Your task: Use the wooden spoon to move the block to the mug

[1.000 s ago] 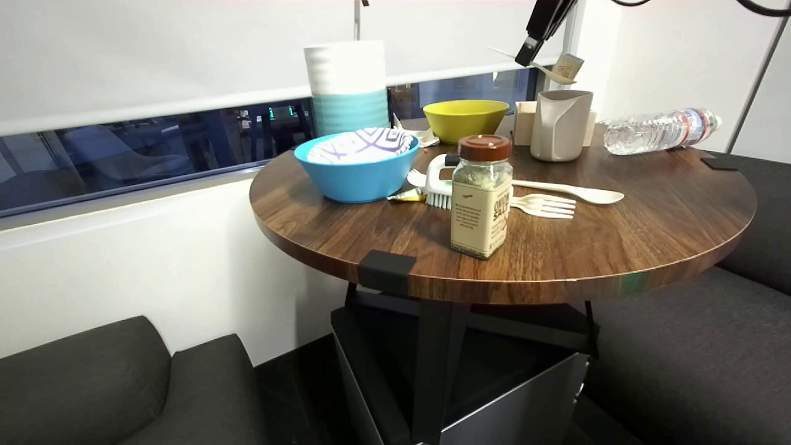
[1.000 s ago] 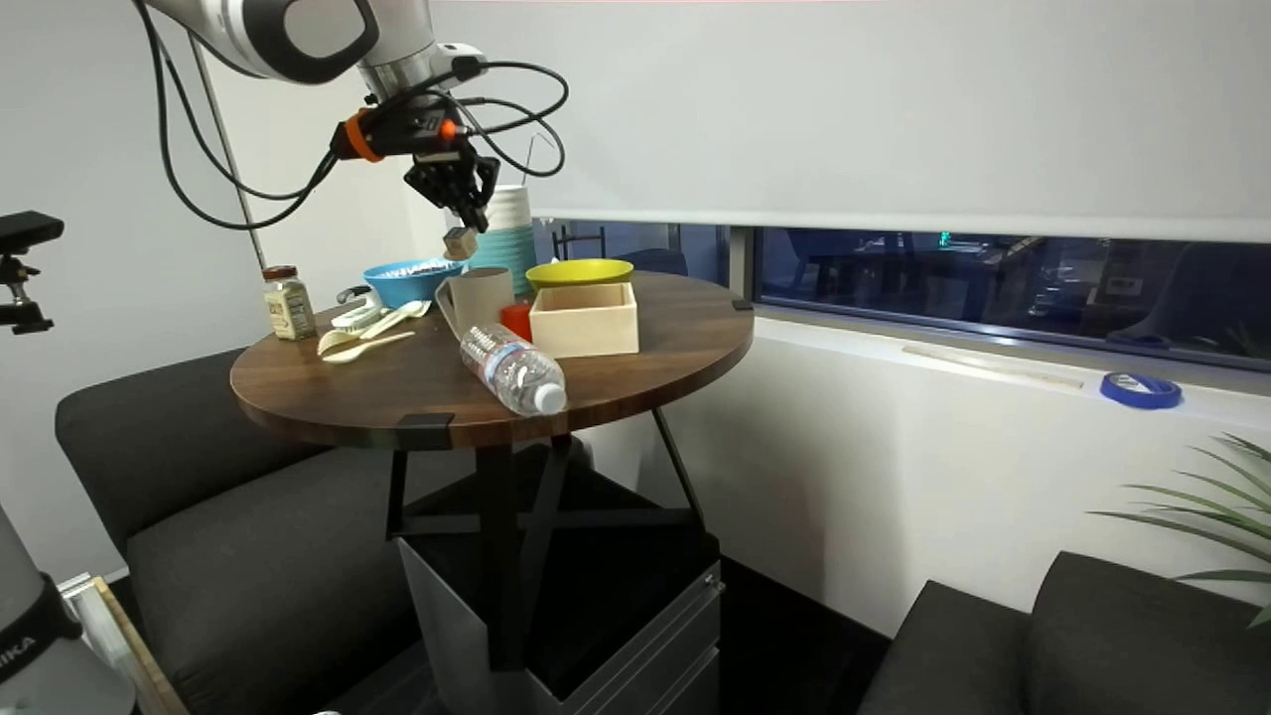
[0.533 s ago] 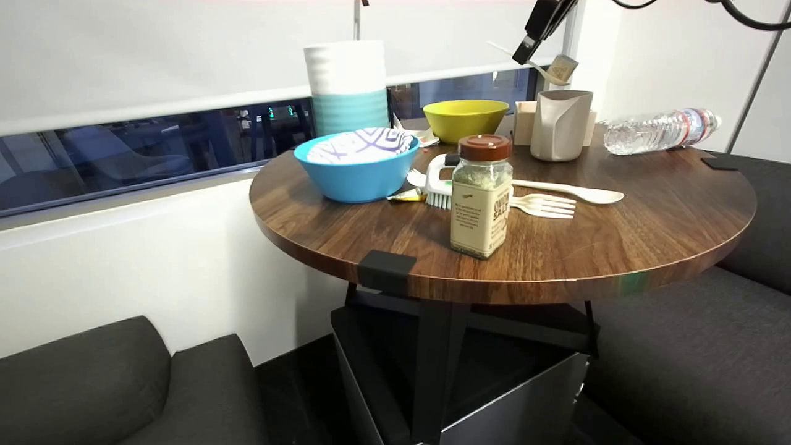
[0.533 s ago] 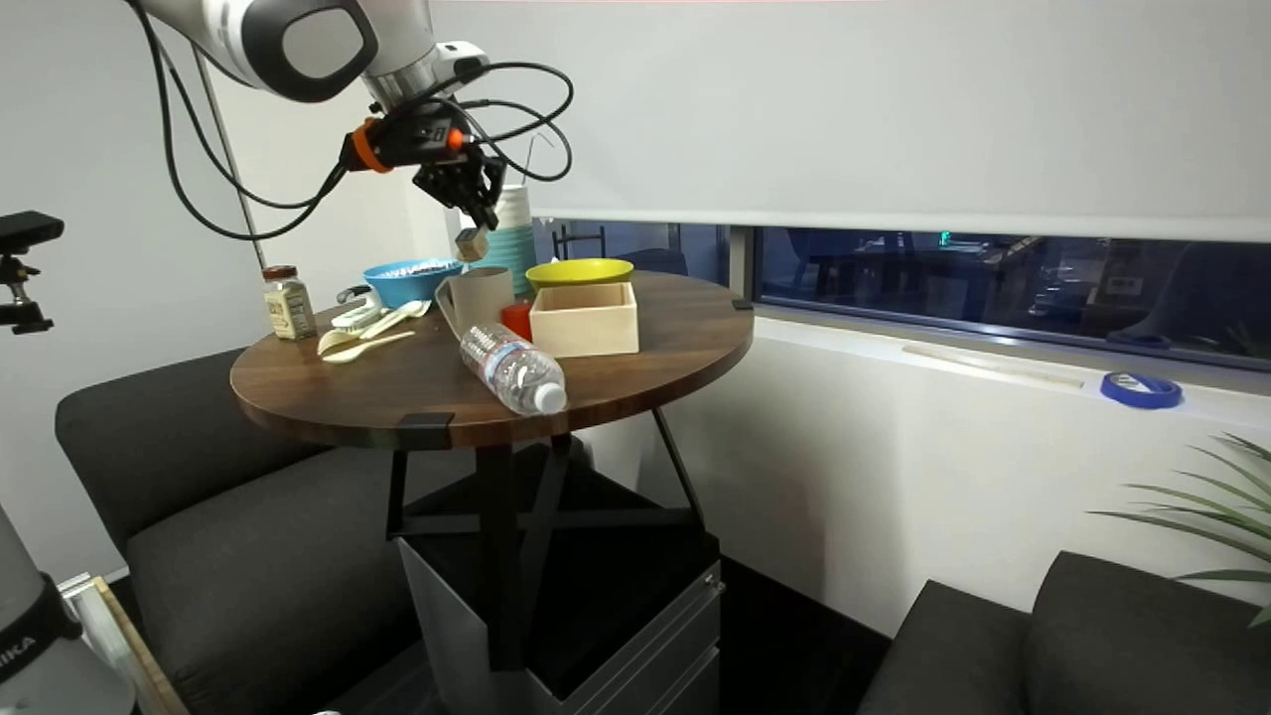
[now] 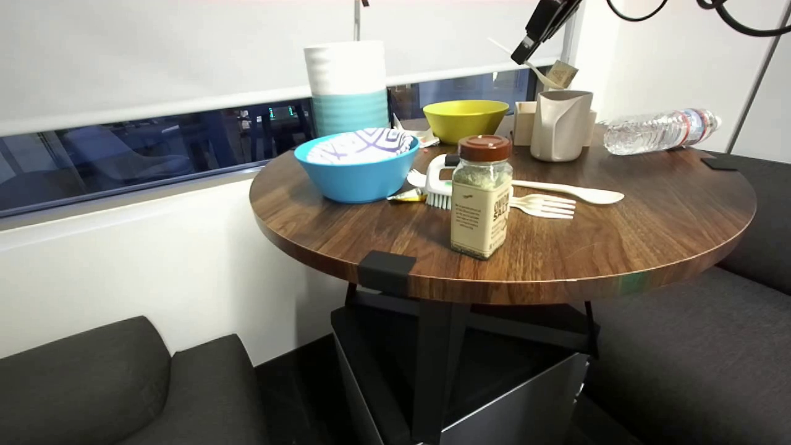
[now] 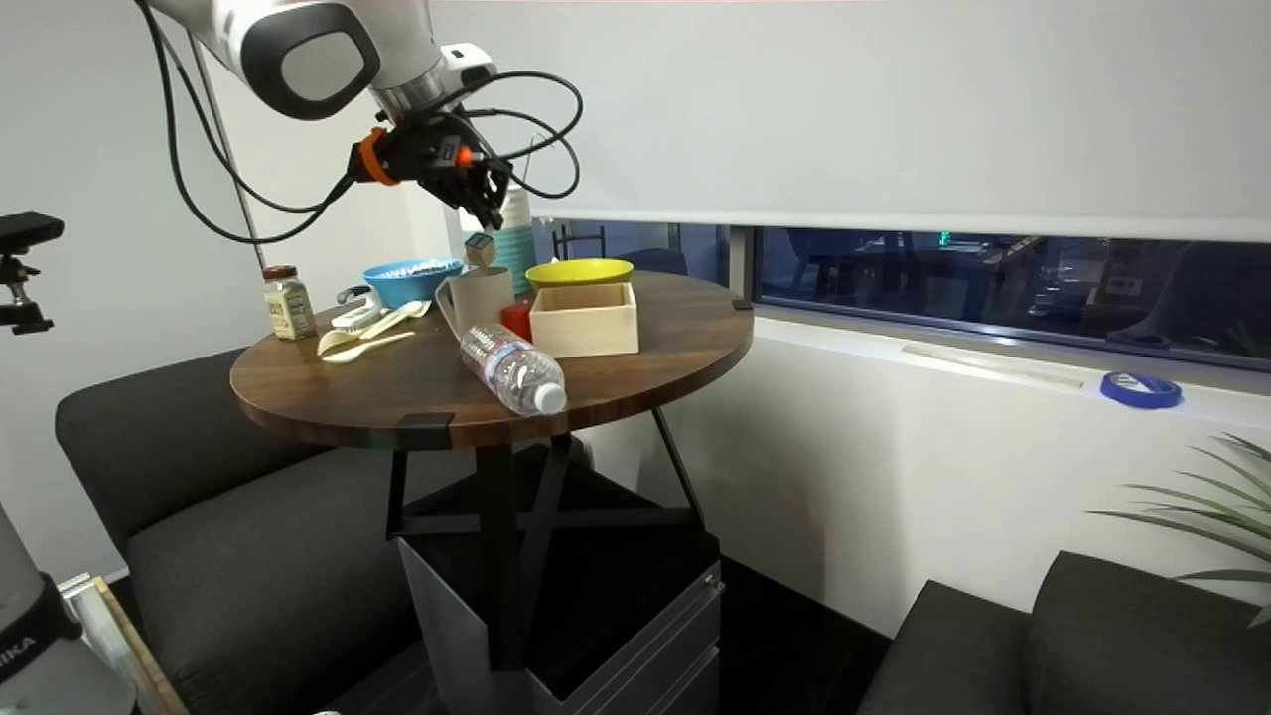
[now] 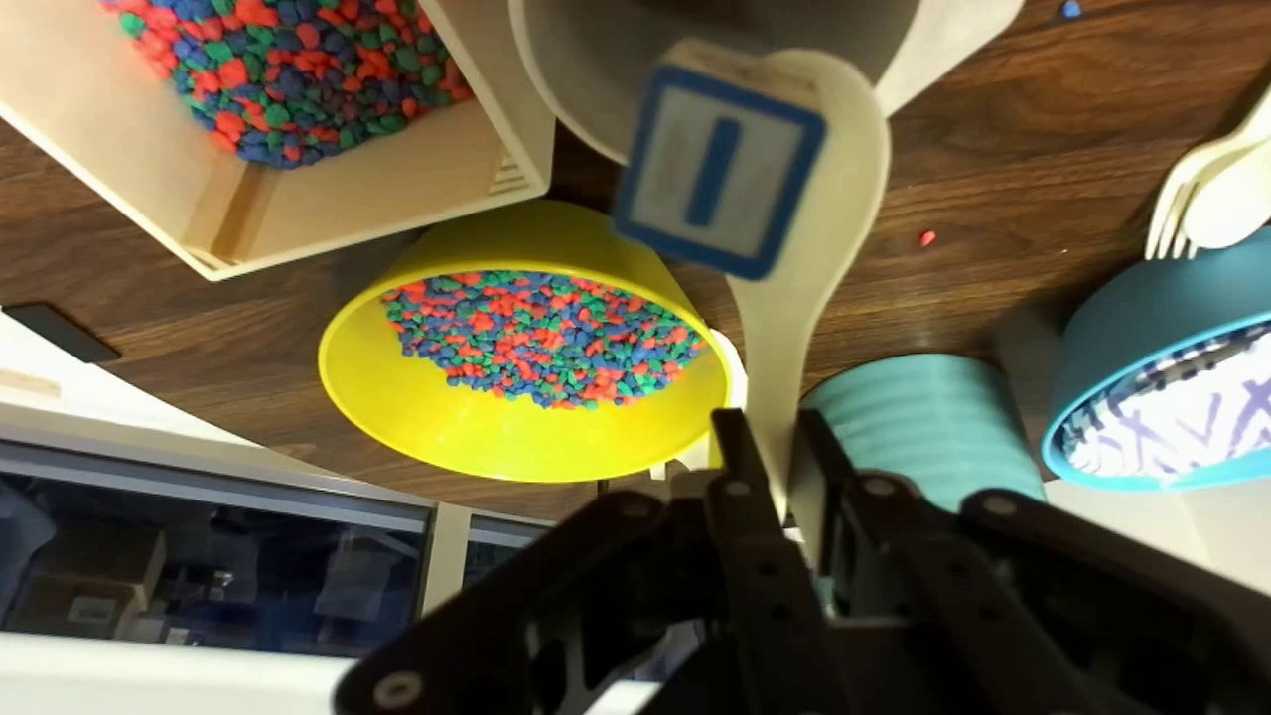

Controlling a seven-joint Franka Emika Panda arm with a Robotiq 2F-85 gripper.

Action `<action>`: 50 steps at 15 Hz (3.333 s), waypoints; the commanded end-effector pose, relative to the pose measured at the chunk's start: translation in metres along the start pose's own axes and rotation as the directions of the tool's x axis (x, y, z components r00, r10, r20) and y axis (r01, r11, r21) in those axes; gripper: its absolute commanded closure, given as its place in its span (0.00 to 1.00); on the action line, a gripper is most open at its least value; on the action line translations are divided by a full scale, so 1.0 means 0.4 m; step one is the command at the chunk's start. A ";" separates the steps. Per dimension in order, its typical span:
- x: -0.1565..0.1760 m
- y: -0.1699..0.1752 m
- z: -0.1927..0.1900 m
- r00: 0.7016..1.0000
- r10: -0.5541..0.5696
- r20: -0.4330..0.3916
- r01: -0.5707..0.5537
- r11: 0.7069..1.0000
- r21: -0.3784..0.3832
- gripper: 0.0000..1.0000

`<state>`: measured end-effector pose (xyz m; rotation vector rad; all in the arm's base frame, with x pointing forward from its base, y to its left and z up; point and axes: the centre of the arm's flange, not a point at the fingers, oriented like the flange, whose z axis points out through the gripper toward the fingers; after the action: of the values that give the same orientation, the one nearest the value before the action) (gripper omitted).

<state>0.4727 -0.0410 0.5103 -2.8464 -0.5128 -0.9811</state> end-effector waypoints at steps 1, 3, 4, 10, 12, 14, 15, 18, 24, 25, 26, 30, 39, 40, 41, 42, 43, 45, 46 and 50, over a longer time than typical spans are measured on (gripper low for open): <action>-0.030 0.003 -0.013 0.998 -0.008 -0.066 0.010 0.999 0.034 0.97; -0.034 0.005 -0.017 0.996 -0.006 -0.084 0.010 0.999 0.049 0.97; -0.036 0.006 -0.019 0.996 -0.006 -0.089 0.011 0.998 0.056 0.97; 0.003 -0.036 -0.091 0.997 -0.016 -0.078 0.021 0.998 0.066 0.97; 0.024 -0.077 -0.119 0.998 -0.048 -0.048 0.052 0.995 0.082 0.97; 0.038 -0.122 -0.139 0.997 -0.074 0.012 0.072 0.993 0.095 0.97; 0.044 -0.143 -0.147 0.995 -0.081 0.061 0.075 0.992 0.097 0.97; 0.046 -0.195 -0.151 0.979 -0.092 0.180 0.076 0.992 0.097 0.97; 0.007 -0.271 -0.096 0.918 -0.114 0.380 0.078 0.991 0.111 0.97; -0.007 -0.282 -0.079 0.908 -0.121 0.401 0.078 0.989 0.123 0.97; -0.024 -0.283 -0.061 0.903 -0.123 0.412 0.078 0.989 0.123 0.97; -0.088 -0.293 0.018 0.884 -0.127 0.450 0.086 0.990 0.110 0.97; -0.154 -0.291 0.116 0.882 -0.024 0.472 0.029 1.000 -0.005 0.97; -0.158 -0.289 0.124 0.879 -0.006 0.478 0.023 0.999 -0.031 0.97; -0.159 -0.288 0.130 0.875 0.006 0.485 0.019 0.999 -0.047 0.97; -0.160 -0.289 0.138 0.870 0.018 0.493 0.015 0.998 -0.061 0.97; -0.162 -0.289 0.145 0.866 0.028 0.500 0.011 0.997 -0.074 0.97; -0.164 -0.293 0.159 0.859 0.040 0.510 0.006 0.996 -0.088 0.97; -0.166 -0.295 0.167 0.857 0.045 0.513 0.002 0.996 -0.090 0.97; -0.174 -0.304 0.196 0.848 0.069 0.526 -0.017 0.995 -0.102 0.97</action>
<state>0.4198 0.0637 0.4120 -3.1545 -0.4727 -0.1801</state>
